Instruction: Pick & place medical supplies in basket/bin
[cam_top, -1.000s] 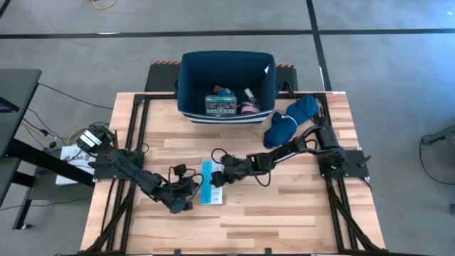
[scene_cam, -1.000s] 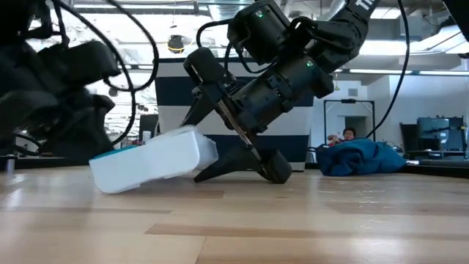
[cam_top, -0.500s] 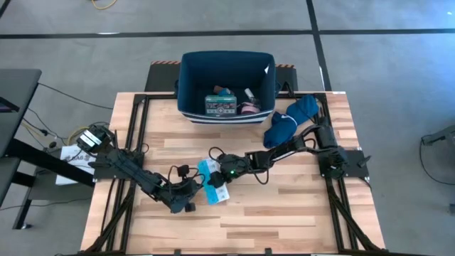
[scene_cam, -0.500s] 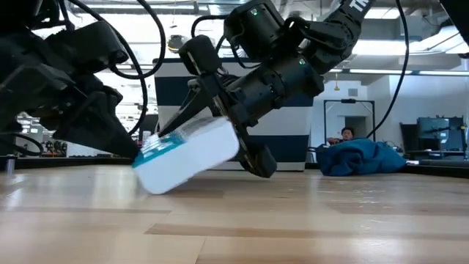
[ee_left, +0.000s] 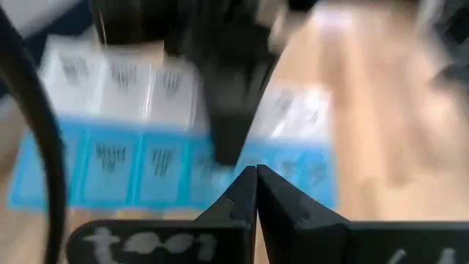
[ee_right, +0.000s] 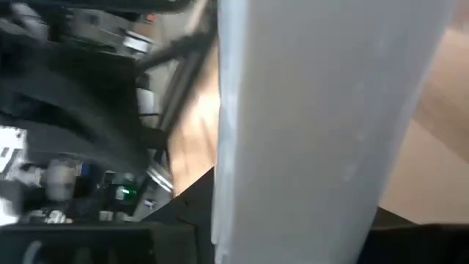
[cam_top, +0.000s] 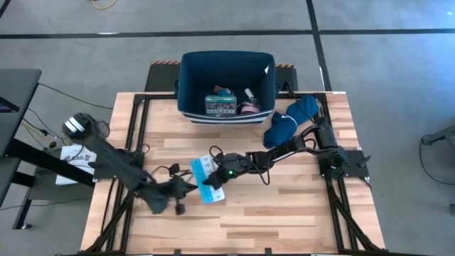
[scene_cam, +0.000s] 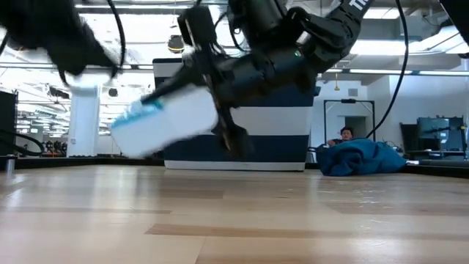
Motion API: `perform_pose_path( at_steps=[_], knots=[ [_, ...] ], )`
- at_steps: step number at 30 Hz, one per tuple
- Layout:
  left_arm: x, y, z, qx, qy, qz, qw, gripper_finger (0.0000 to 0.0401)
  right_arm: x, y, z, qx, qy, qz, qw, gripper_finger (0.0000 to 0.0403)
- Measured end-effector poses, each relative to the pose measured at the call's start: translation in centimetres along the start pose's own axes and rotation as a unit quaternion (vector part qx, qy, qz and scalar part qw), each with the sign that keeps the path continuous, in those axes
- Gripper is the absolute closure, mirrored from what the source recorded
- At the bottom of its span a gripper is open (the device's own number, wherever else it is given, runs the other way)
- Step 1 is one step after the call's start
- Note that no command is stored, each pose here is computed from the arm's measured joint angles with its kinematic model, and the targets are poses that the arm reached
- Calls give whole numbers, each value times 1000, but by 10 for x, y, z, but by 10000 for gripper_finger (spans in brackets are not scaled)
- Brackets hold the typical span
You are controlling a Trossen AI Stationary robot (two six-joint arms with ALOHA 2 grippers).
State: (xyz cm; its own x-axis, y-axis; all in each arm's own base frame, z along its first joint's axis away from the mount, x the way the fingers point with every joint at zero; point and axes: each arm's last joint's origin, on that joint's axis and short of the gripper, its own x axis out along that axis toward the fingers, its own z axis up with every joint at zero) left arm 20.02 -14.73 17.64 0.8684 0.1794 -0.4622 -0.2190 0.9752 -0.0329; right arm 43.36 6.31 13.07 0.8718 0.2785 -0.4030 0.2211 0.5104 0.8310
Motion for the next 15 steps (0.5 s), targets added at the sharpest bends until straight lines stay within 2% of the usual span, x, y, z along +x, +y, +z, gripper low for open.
perform_pose_path(
  at_steps=[4,8,12,15],
  knots=[
    [-50,5,30,-6,-89,-36,995,401,2,19,18,-39,-32,43,998,257],
    [-93,19,51,-1,-166,-35,985,401,2,54,52,-108,-68,106,986,273],
    [-118,34,62,2,-203,-27,979,401,-12,96,108,-182,-126,169,960,273],
    [-125,41,65,4,-213,-22,977,401,-35,124,160,-221,-176,181,942,260]
  ],
)
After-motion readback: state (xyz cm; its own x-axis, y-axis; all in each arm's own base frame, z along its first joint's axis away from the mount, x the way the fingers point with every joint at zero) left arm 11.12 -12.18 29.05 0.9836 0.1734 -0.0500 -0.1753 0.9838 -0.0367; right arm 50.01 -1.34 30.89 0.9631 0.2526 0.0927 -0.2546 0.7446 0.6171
